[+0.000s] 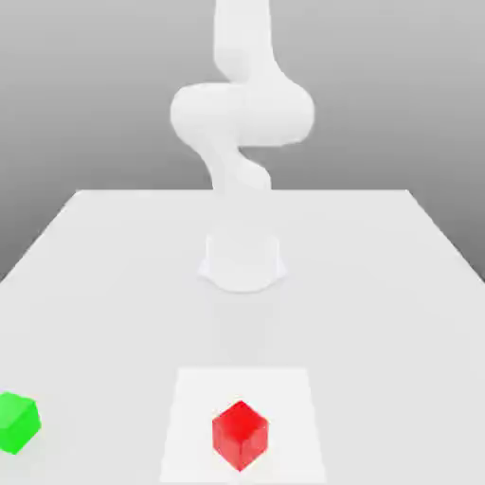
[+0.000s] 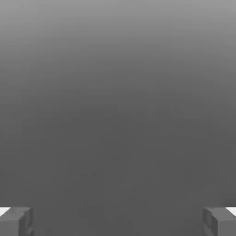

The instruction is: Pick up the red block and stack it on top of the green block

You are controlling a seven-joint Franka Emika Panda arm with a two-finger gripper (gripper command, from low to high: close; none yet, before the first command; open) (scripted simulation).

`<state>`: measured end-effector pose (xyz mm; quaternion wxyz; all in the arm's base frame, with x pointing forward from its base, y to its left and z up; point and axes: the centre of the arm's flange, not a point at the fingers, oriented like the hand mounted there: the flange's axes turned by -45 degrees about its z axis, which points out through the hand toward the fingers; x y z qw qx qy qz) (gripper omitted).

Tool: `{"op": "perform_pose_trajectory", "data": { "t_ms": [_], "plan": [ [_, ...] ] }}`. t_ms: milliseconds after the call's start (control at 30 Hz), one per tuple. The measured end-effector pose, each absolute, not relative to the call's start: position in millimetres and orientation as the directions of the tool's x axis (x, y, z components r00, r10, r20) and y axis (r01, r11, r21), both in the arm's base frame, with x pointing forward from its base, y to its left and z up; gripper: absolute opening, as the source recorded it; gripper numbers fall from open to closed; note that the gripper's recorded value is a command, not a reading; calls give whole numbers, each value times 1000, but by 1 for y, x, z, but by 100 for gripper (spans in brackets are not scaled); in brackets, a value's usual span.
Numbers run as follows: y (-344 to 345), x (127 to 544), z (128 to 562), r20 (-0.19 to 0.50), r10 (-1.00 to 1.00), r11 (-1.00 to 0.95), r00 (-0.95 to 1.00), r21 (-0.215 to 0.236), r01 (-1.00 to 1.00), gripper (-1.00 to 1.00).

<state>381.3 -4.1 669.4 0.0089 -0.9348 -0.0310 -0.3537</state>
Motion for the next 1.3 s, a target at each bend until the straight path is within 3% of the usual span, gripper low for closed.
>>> {"op": "perform_pose_trajectory", "data": {
  "t_ms": [200, 400, 767, 933, 967, 1167, 1300],
  "plan": [
    [-4, 447, 555, 513, 224, -969, 829, 28, 245, 0],
    [2, 479, 435, 353, 395, -911, 848, 34, 410, 0],
    [-1, 458, 227, 31, 675, -738, 738, 7, 675, 0],
    [-3, 453, 163, 1, 698, -717, 717, 2, 697, 0],
    [-3, 452, 152, 0, 697, -717, 717, 1, 697, -100],
    [-3, 452, 146, -1, 697, -717, 717, -1, 697, -100],
    [-3, 453, 178, -1, 698, -716, 716, 1, 698, -100]
  ]
}}
